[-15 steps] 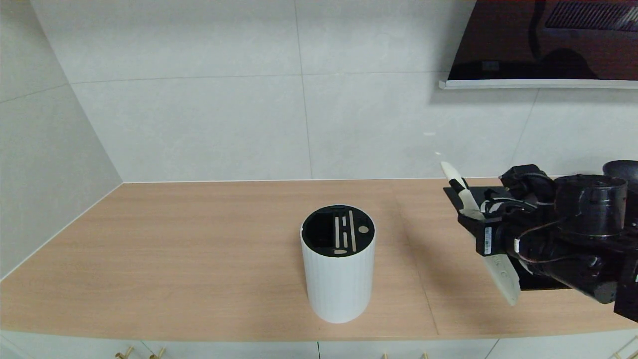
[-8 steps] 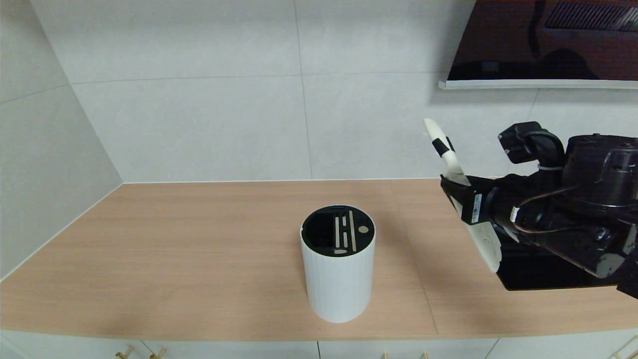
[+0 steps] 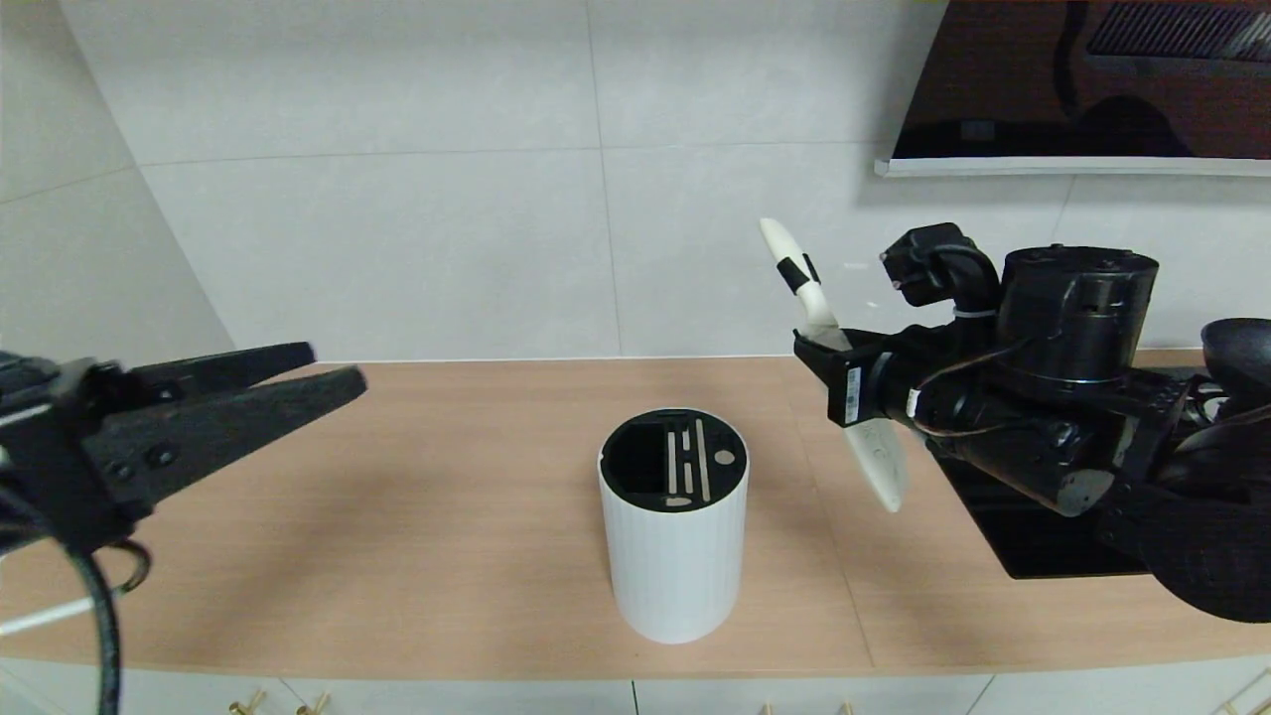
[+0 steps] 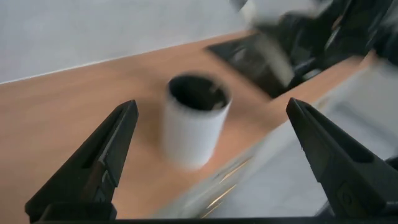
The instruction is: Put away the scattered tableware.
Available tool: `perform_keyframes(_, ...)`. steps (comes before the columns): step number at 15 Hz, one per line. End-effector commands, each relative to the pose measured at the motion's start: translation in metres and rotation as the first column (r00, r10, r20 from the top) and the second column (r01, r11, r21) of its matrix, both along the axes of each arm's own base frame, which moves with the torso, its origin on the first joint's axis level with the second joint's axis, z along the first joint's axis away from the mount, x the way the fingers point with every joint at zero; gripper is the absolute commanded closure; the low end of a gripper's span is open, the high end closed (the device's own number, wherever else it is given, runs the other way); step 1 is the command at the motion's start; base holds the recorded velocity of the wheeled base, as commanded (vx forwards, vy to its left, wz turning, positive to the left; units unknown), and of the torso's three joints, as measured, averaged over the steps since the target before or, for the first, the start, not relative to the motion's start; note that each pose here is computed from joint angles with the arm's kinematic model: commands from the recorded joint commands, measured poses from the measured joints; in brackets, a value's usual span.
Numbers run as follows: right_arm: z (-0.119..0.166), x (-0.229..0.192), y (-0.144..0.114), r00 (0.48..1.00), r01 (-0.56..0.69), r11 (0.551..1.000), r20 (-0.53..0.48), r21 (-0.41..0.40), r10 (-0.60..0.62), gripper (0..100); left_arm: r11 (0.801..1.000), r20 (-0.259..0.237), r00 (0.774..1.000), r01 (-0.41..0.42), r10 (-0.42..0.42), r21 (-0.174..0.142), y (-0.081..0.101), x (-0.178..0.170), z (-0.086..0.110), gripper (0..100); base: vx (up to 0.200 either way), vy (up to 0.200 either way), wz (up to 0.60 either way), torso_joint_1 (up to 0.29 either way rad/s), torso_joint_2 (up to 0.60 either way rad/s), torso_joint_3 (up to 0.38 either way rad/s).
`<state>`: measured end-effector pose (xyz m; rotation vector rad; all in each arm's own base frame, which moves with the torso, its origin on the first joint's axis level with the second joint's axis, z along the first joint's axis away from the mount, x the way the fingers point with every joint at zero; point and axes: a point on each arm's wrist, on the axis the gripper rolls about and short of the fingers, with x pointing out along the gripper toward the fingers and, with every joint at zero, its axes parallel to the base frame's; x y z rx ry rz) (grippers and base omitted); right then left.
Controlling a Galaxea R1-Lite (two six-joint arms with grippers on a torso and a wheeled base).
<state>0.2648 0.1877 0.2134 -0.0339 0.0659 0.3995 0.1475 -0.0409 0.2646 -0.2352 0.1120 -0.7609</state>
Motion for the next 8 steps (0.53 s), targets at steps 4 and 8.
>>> perform_keyframes(4, -0.001, -0.030, 0.025, 0.999, -0.051, 0.999, 0.012, 0.007, 0.051, 100, 0.949, -0.229, 0.961, 0.082, -0.156, -0.303, -0.056, 0.067, -0.030, 0, 0.000, 0.000, 0.00, 0.000, 0.00, 0.000)
perform_keyframes(8, -0.004, -0.042, 0.037, 0.995, -0.100, 0.995, 0.008, 0.005, 0.100, 100, 0.933, -0.285, 0.946, 0.042, -0.152, -0.359, -0.096, 0.095, -0.044, 0, 0.000, 0.000, 0.00, 0.000, 0.00, 0.000)
